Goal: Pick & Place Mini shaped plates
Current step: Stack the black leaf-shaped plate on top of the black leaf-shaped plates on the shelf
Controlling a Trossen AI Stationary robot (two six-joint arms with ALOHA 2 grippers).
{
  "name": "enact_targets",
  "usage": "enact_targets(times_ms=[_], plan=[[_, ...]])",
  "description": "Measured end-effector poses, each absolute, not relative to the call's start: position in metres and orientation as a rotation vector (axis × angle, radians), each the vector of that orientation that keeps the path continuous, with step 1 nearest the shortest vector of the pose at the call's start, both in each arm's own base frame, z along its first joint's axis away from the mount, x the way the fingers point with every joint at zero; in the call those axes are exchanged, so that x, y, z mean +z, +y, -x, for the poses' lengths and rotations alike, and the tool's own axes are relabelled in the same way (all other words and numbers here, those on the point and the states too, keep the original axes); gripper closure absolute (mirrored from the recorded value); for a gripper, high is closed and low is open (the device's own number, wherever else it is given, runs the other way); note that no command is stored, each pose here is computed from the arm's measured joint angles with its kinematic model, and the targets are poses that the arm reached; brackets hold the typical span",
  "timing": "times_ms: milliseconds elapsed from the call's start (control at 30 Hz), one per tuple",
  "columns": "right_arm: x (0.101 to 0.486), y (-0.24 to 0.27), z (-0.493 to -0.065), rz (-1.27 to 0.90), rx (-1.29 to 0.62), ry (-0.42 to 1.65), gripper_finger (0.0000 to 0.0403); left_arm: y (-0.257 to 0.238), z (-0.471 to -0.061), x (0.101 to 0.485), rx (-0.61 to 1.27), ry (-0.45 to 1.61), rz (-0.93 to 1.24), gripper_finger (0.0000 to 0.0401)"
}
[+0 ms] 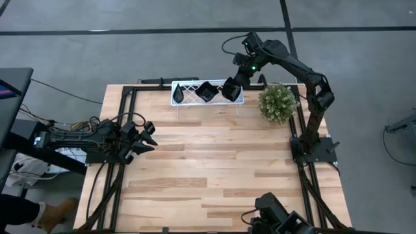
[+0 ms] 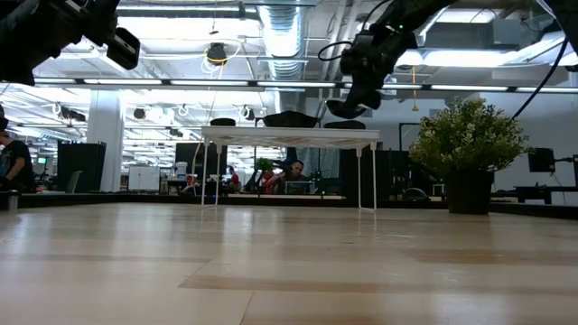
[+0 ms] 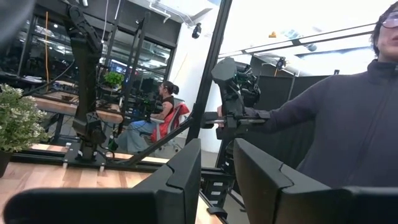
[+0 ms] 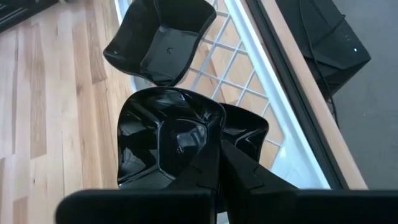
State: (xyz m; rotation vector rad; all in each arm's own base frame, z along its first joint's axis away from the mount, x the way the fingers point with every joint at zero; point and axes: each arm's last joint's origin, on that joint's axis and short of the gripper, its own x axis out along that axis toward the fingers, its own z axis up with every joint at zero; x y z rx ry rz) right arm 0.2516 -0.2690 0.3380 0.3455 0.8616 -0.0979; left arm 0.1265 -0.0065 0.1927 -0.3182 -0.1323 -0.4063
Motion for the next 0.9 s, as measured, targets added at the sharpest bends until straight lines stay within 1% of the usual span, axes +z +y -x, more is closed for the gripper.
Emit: enact_targets(times_ms=[167, 467, 900], plan=[[0.337, -0.269, -0.253, -0.344, -0.095, 0.863, 0.0403, -0.006, -0.126, 0.193, -0.406, -0.132, 0.318, 0.0304], [0.317, -0.276, -0.265, -0.380, -0.085, 0.908, 0.0403, -0.006, -0.126, 0.193, -0.406, -0.132, 0.318, 0.0304], [0.318, -0.276, -0.265, -0.461, -0.125, 0.899, 0.0403, -0.006, -0.126, 0.193, -0.407, -0.133, 0.318, 0.0304]])
